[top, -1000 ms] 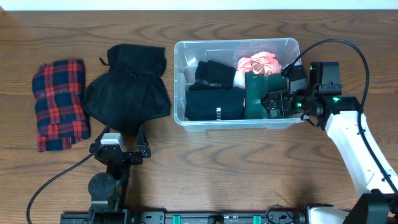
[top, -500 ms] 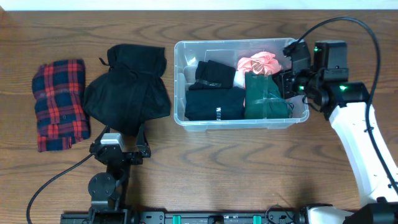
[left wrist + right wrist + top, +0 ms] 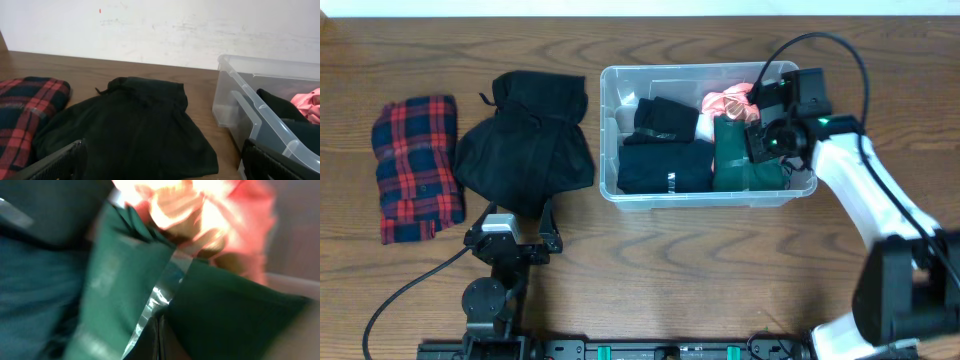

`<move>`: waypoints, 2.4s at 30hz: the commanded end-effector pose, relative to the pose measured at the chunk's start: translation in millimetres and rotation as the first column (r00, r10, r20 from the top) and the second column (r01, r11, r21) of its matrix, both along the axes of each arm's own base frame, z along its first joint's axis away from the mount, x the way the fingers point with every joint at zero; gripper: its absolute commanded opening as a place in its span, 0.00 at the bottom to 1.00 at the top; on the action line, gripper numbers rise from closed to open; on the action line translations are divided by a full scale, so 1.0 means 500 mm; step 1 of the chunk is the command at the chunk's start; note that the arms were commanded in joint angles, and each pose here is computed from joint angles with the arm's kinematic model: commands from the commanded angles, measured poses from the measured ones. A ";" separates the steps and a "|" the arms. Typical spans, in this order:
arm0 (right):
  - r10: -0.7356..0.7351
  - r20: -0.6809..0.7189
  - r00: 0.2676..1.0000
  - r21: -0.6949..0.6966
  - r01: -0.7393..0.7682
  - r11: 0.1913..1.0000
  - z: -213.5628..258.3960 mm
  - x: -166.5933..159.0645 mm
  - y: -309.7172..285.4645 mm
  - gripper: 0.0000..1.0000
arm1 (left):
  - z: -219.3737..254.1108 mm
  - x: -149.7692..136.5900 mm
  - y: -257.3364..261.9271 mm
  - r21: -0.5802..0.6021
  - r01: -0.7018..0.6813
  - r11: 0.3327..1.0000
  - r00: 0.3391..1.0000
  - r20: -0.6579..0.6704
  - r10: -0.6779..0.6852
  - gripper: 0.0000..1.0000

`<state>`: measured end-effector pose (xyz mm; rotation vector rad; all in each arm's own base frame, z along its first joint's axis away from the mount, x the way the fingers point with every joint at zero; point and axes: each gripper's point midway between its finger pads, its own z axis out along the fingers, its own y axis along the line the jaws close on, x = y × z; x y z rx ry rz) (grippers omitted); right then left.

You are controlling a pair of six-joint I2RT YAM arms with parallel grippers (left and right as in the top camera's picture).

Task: Pack container
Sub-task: 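Release the green garment and press it flat in the bin, then withdraw the right gripper to the right side and hold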

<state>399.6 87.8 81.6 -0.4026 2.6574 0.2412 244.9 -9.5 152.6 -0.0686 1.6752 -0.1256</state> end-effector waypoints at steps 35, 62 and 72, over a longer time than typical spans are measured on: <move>-0.496 0.366 0.787 -0.071 0.556 0.828 0.325 -0.040 -0.380 0.99 | -0.030 -0.002 -0.004 0.002 0.012 1.000 0.999 -0.046 -0.012 0.98; -0.507 0.364 0.781 -0.072 0.567 0.821 0.325 -0.043 -0.390 0.99 | -0.030 -0.002 -0.004 0.002 0.012 1.000 0.999 -0.046 -0.012 0.98; -0.507 0.364 0.781 -0.072 0.567 0.821 0.325 -0.043 -0.390 0.99 | -0.030 -0.002 -0.004 0.002 0.012 1.000 0.999 -0.046 -0.012 0.98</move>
